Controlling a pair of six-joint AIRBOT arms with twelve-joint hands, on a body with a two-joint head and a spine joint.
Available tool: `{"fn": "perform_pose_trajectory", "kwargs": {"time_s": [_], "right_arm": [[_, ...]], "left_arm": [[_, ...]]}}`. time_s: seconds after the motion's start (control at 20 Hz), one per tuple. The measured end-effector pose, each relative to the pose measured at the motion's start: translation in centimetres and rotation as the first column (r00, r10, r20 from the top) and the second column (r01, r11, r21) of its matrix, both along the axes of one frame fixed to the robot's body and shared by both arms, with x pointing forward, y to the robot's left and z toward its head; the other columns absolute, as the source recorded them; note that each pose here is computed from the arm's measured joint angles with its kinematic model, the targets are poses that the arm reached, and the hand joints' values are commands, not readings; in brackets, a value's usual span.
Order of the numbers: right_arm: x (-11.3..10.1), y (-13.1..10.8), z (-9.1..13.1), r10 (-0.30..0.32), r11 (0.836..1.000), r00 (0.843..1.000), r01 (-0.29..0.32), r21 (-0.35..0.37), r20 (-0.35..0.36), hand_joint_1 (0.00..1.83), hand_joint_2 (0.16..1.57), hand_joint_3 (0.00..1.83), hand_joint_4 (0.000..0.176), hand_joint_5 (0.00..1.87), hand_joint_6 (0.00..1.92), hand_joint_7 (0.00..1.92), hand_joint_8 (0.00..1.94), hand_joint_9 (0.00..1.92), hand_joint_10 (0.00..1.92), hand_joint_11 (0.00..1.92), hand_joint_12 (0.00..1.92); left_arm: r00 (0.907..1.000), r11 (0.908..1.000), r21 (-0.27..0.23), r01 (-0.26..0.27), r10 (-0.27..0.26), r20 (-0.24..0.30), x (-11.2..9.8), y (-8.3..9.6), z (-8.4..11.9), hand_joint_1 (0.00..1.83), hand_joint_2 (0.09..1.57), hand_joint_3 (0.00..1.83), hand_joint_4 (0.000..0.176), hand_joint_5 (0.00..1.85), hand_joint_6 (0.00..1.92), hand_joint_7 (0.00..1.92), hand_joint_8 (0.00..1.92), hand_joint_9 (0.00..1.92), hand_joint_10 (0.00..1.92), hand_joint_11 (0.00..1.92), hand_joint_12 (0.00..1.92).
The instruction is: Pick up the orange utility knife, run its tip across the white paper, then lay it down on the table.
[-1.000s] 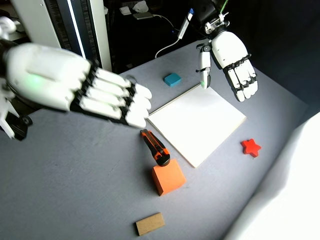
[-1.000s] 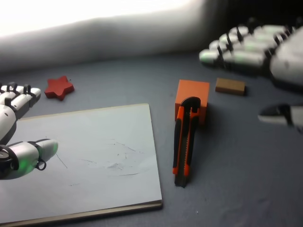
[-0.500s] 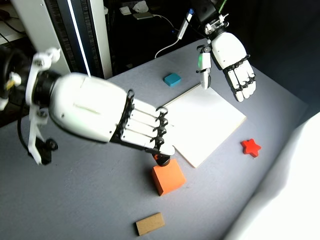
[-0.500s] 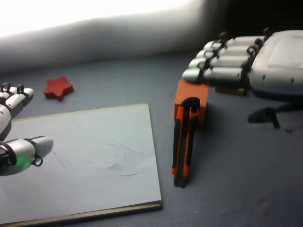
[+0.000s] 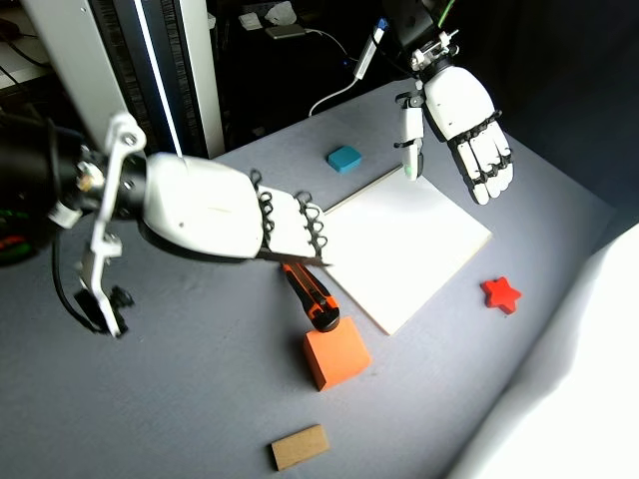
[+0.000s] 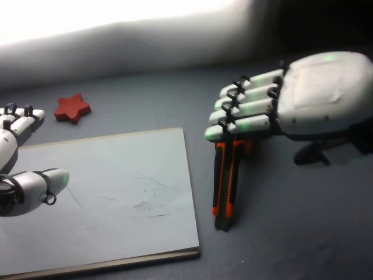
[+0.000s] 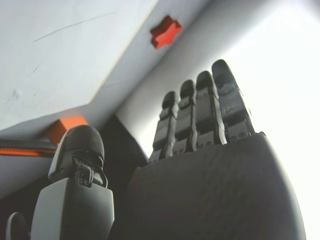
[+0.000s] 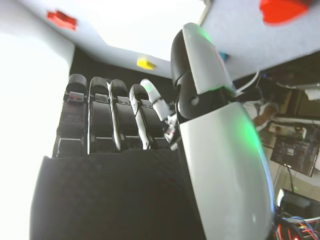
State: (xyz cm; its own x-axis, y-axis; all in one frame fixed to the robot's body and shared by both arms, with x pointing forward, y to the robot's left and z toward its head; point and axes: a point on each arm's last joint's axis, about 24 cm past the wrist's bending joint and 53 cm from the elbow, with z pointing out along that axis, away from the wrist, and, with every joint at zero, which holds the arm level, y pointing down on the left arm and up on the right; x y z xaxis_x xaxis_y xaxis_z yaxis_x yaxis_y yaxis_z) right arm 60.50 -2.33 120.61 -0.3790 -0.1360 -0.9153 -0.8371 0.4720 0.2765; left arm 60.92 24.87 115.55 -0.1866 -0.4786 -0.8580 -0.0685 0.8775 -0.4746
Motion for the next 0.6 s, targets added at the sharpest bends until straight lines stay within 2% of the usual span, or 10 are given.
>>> {"fn": "perform_pose_trajectory", "kwargs": {"time_s": [0.15, 0.25, 0.4, 0.6], "right_arm": [[0.0, 1.5, -0.6, 0.036, 0.999, 0.999, -0.036, -0.025, 0.008, 1.16, 1.14, 0.0, 0.0, 0.0, 0.0, 0.0, 0.0, 0.0, 0.0, 0.0, 0.0], [0.0, 2.3, -1.8, 0.056, 0.997, 0.998, -0.056, -0.045, -0.008, 1.18, 1.13, 0.0, 0.0, 0.0, 0.0, 0.0, 0.0, 0.0, 0.0, 0.0, 0.0], [0.7, 3.1, -3.7, 0.047, 0.996, 0.999, -0.048, -0.075, -0.015, 1.21, 1.11, 0.0, 0.0, 0.0, 0.0, 0.0, 0.0, 0.0, 0.0, 0.0, 0.0], [1.9, 4.4, -4.8, 0.031, 0.996, 1.0, -0.031, -0.084, -0.006, 1.17, 1.12, 0.0, 0.0, 0.0, 0.0, 0.0, 0.0, 0.0, 0.0, 0.0, 0.0]], "left_arm": [[1.0, 1.0, -0.002, 0.005, -0.005, -0.003, 0.0, -0.2, -0.1, 0.1, 1.32, 0.0, 0.015, 0.04, 0.0, 0.07, 0.0, 0.05, 0.0, 0.0, 0.32], [1.0, 1.0, -0.002, 0.001, -0.001, 0.0, 0.0, -0.1, -0.1, 0.11, 1.31, 0.0, 0.018, 0.04, 0.0, 0.07, 0.0, 0.06, 0.01, 0.0, 0.34], [1.0, 1.0, -0.005, -0.006, 0.006, -0.007, 0.0, 0.0, -0.2, 0.1, 1.32, 0.0, 0.018, 0.05, 0.0, 0.07, 0.0, 0.07, 0.0, 0.0, 0.36], [0.9999, 0.9999, -0.006, -0.012, 0.012, -0.003, 0.0, 0.0, -0.2, 0.08, 1.32, 0.0, 0.019, 0.04, 0.0, 0.06, 0.0, 0.06, 0.0, 0.0, 0.34]]}}
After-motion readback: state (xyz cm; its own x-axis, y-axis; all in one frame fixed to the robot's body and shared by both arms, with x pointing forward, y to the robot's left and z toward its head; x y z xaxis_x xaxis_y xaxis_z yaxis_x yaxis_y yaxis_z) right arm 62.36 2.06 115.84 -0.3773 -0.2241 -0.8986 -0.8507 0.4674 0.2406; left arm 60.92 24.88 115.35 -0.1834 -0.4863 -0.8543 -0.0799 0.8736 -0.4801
